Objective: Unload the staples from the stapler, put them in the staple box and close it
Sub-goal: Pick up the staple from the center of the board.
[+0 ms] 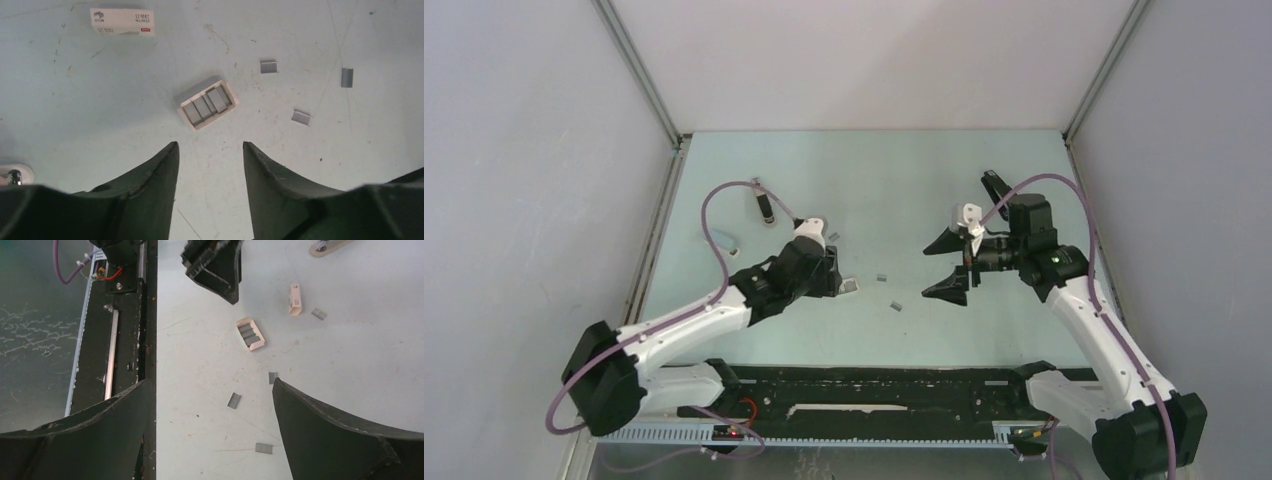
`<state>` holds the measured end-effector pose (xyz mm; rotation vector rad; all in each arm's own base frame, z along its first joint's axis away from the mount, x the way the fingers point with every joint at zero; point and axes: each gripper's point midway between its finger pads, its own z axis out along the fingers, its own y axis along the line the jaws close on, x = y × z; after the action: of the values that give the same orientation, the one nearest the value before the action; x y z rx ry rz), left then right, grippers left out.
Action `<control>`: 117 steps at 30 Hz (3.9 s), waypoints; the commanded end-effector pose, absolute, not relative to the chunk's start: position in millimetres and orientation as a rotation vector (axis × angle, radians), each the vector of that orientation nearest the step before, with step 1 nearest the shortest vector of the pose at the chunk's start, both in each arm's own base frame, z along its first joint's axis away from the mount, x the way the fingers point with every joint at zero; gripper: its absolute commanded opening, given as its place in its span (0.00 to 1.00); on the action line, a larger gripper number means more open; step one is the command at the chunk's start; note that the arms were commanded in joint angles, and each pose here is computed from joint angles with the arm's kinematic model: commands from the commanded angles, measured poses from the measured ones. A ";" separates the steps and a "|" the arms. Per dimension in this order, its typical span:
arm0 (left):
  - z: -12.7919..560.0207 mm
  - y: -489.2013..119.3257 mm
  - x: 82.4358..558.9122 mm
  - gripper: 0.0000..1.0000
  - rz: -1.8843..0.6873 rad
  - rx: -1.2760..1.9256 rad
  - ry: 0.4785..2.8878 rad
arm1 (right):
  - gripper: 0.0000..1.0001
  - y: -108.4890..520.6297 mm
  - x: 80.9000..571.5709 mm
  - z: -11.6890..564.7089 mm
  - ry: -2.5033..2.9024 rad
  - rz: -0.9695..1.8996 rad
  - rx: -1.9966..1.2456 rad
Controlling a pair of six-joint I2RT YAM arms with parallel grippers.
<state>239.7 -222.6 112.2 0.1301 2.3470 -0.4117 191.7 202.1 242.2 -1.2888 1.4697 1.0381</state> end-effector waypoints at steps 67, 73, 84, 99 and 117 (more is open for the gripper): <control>134.3 -178.0 404.2 0.90 -0.525 0.169 2.297 | 0.85 223.5 248.5 139.2 2.052 0.831 -1.320; 127.6 -173.0 408.2 0.90 -0.452 0.204 2.332 | 0.85 223.0 248.8 139.9 2.048 0.829 -1.322; 119.2 -182.7 413.0 0.90 -0.381 0.323 2.383 | 0.85 220.2 249.9 142.1 2.048 0.831 -1.308; 100.9 -197.8 420.7 0.90 -0.380 0.475 2.409 | 0.85 218.8 251.0 143.2 2.046 0.837 -1.301; 61.5 -212.6 421.7 0.61 -0.325 0.586 2.532 | 0.85 217.7 251.2 142.1 2.052 0.847 -1.296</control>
<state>412.6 -207.2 50.2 0.5510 2.5561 -0.3388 243.3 215.2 121.1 -1.2926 2.1263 0.8613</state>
